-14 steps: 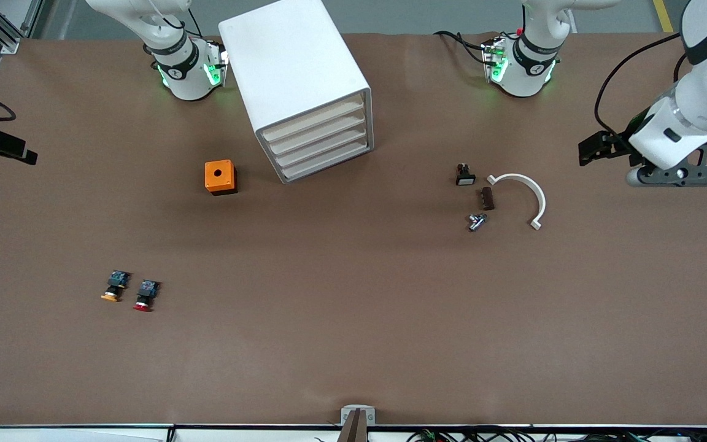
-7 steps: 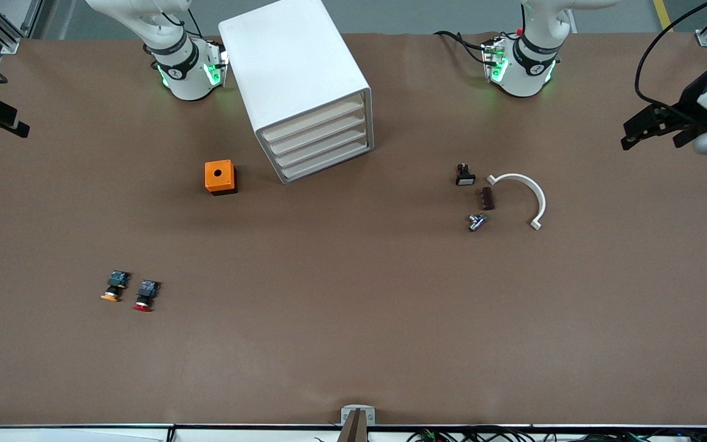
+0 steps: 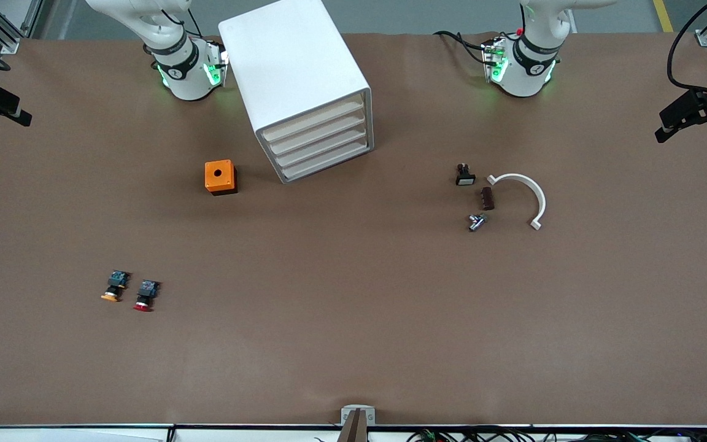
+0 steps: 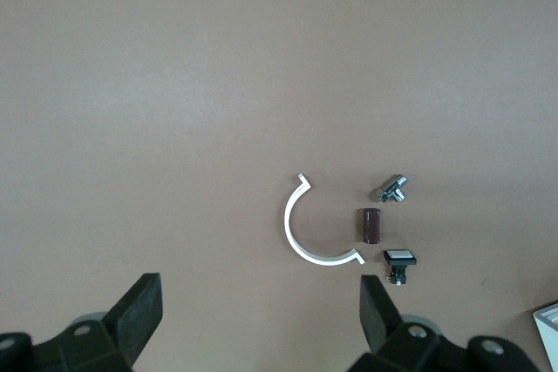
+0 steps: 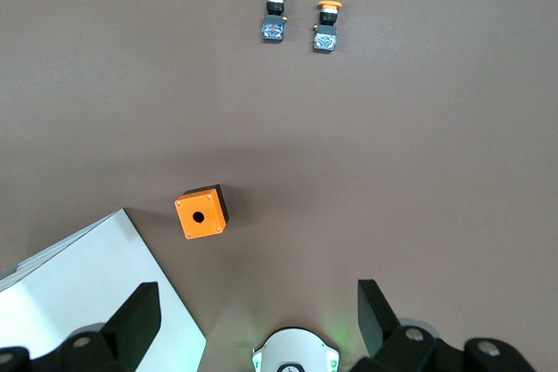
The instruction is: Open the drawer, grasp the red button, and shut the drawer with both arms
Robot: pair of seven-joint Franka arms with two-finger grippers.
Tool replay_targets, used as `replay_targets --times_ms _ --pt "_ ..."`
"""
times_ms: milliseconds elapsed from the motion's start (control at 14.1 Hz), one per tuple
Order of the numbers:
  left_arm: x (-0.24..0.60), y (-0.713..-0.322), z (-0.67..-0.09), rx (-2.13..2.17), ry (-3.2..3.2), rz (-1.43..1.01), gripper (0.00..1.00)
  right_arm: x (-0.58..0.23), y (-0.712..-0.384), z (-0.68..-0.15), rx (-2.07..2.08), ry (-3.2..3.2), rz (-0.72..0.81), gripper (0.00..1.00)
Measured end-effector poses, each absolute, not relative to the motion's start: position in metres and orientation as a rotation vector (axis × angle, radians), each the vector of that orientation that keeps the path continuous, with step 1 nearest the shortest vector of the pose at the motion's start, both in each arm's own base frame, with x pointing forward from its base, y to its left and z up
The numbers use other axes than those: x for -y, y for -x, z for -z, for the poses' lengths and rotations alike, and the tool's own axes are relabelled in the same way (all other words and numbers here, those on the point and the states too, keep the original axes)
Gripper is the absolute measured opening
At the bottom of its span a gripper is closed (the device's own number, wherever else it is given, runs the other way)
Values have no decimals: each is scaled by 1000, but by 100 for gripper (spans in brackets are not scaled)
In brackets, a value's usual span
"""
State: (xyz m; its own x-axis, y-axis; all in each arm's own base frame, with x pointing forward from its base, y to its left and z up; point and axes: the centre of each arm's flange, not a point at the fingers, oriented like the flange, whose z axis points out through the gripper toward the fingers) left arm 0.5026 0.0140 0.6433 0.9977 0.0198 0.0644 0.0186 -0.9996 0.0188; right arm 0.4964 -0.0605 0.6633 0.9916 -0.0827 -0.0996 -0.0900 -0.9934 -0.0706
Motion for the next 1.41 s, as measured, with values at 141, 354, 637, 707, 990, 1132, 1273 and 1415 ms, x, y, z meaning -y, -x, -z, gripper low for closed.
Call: replay_targets --times_ms 141,354,637,707,990,1132,1273,1415 --pt "-14 -504 -641 -29 -3122 -94 100 63 -497 -664 -138 3084 -138 100" --pt "-14 -507 -639 -38 -3122 -87 100 63 -500 -666 -135 3105 -102 100" --pt "-15 -507 -643 -67 -3121 -101 100 63 -504 -669 -134 3110 -42 100" --pt "-15 -507 -643 -79 -3120 -102 100 63 -504 -670 -133 3111 -32 100" --pt "-15 -507 -643 -128 -3118 -102 100 62 -505 -673 -128 3112 -4 100" --pt "-15 -507 -643 -212 -3111 -100 100 62 -505 -674 -128 3113 3 100" --pt "-14 -510 -642 -231 -3110 -97 100 62 -506 -675 -128 3115 17 100" --pt "-15 -517 -646 -225 -3110 -113 100 62 -506 -675 -128 3119 20 100"
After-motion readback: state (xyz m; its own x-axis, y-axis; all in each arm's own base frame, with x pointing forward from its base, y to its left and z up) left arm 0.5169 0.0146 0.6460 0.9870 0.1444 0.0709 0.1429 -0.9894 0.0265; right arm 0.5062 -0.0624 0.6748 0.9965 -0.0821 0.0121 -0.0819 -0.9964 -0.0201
